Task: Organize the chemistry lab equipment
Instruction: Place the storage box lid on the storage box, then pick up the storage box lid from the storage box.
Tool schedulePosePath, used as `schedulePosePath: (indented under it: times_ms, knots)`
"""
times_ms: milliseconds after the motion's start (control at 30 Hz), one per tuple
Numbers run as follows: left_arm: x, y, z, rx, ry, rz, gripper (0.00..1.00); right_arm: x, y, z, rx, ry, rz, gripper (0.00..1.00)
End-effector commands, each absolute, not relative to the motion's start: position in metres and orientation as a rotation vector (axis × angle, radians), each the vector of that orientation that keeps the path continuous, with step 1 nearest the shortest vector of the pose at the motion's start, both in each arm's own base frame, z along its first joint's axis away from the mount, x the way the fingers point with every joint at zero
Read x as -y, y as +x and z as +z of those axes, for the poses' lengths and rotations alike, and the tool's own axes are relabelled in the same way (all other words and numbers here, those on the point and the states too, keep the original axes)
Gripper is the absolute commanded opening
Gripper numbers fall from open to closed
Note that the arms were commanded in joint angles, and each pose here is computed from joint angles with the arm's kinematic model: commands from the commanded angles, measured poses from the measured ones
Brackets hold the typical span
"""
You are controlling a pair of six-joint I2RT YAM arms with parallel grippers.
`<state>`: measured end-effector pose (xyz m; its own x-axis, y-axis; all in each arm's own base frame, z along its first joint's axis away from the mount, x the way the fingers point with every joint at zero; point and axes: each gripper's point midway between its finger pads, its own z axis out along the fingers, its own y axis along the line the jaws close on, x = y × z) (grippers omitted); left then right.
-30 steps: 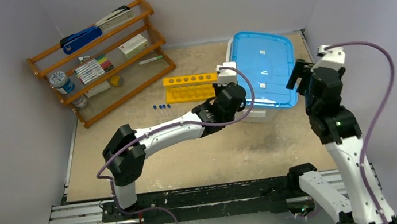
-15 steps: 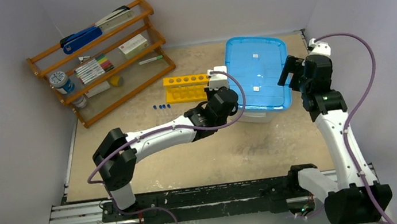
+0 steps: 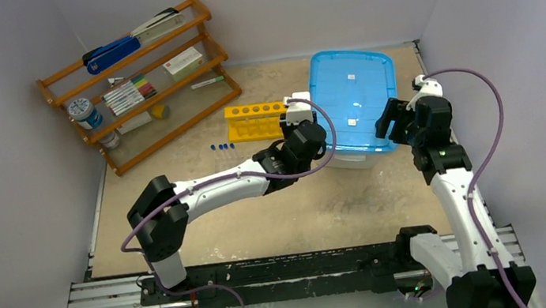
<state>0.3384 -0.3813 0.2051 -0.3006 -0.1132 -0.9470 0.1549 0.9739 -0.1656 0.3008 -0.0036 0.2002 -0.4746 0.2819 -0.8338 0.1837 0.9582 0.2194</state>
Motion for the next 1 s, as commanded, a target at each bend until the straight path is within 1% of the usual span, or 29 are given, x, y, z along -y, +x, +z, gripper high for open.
schedulePosePath:
  times_ms: [0, 167, 300, 400, 467, 567, 667, 800, 967]
  knots:
    - [0.376, 0.345, 0.215, -1.829, -0.014, -0.274, 0.38, -0.008, 0.300, 0.219, -1.998, 0.303, 0.210, 0.73]
    - [0.383, 0.352, 0.193, -1.863, 0.012, -0.264, 0.37, -0.015, 0.292, 0.247, -1.922, 0.240, 0.245, 0.70]
    - [0.389, 0.353, 0.182, -1.883, 0.019, -0.271, 0.37, -0.027, 0.287, 0.264, -1.887, 0.186, 0.311, 0.70]
    - [0.391, 0.353, 0.181, -1.885, 0.019, -0.281, 0.37, -0.017, 0.287, 0.259, -1.912, 0.236, 0.257, 0.70]
    - [0.390, 0.353, 0.184, -1.881, 0.018, -0.279, 0.37, -0.005, 0.287, 0.247, -1.947, 0.296, 0.188, 0.73]
    - [0.388, 0.355, 0.187, -1.877, 0.015, -0.275, 0.37, -0.007, 0.288, 0.225, -2.006, 0.330, 0.207, 0.75]
    - [0.387, 0.356, 0.187, -1.880, 0.018, -0.275, 0.37, -0.012, 0.288, 0.212, -2.026, 0.350, 0.244, 0.75]
    - [0.387, 0.355, 0.184, -1.888, 0.030, -0.271, 0.37, -0.019, 0.285, 0.215, -2.008, 0.336, 0.288, 0.74]
    - [0.391, 0.355, 0.182, -1.895, 0.037, -0.292, 0.37, -0.032, 0.280, 0.244, -1.911, 0.271, 0.377, 0.74]
